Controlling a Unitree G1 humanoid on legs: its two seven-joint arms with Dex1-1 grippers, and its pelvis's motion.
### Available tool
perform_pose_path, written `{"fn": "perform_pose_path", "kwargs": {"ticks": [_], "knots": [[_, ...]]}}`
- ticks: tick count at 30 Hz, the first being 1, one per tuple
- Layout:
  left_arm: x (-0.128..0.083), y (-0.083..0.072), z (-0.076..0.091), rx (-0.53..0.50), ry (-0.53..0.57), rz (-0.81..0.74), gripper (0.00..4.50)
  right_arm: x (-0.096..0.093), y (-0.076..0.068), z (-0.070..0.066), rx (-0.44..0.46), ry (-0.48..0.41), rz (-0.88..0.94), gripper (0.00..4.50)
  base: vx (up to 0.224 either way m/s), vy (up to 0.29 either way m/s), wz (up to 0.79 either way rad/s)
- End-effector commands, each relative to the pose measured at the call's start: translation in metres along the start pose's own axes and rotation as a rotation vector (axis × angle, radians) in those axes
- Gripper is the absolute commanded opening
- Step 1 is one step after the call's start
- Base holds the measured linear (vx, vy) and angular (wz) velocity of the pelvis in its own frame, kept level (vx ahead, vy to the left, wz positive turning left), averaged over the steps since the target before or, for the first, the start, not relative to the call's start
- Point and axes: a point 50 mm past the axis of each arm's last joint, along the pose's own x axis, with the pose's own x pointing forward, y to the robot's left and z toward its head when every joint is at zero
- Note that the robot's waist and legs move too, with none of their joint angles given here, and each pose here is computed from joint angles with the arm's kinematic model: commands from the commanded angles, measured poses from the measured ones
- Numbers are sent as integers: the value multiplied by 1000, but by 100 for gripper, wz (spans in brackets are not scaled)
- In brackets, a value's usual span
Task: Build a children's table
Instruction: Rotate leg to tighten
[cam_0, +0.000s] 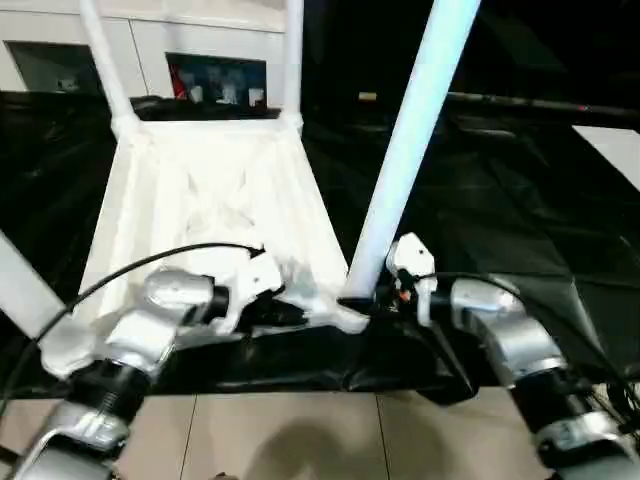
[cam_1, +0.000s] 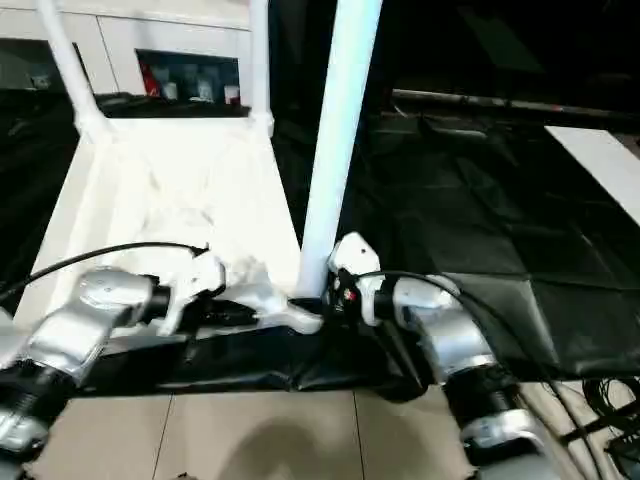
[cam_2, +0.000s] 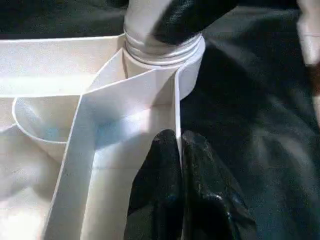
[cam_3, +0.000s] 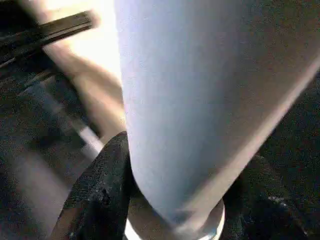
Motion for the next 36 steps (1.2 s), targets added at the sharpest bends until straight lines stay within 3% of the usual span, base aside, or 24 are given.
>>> {"fn": "perform_pose_path", "kwargs": {"ticks": [1,3,8,9,15,17,18,21,22,24,29,32,36], "knots": [[11,2,1,-59,-41,77,0,-1,-2,-27,42,133,-109,209,0,0,0],[27,7,10,-91,-38,172,0,9,0,-32,128,137,-282,209,0,0,0],[52,10,23,-102,-16,284,0,28,6,-32,220,150,-483,207,0,0,0],[57,7,26,-79,-10,268,0,37,10,-27,223,137,-487,207,0,0,0],[51,8,21,-32,11,232,0,43,11,-15,181,68,-424,207,0,0,0],[49,9,18,-32,18,225,0,42,9,-10,190,28,-405,262,0,0,0],[44,11,15,-29,25,213,0,38,5,-3,185,-24,-365,276,0,0,0],[36,12,9,-31,29,194,0,31,-2,4,145,-48,-301,302,0,0,0],[27,12,6,-2,19,148,0,21,-8,7,103,-36,-191,316,0,0,0],[24,12,4,4,20,134,0,17,-9,8,88,-28,-150,326,0,0,0],[7,4,-4,24,19,-9,0,-8,-11,13,-43,21,76,326,0,0,0],[0,2,-4,42,8,-55,0,-18,-12,14,-51,36,151,326,0,0,0],[-10,-13,-1,34,-32,-228,0,-22,-13,16,-59,50,198,326,0,0,0]]}}
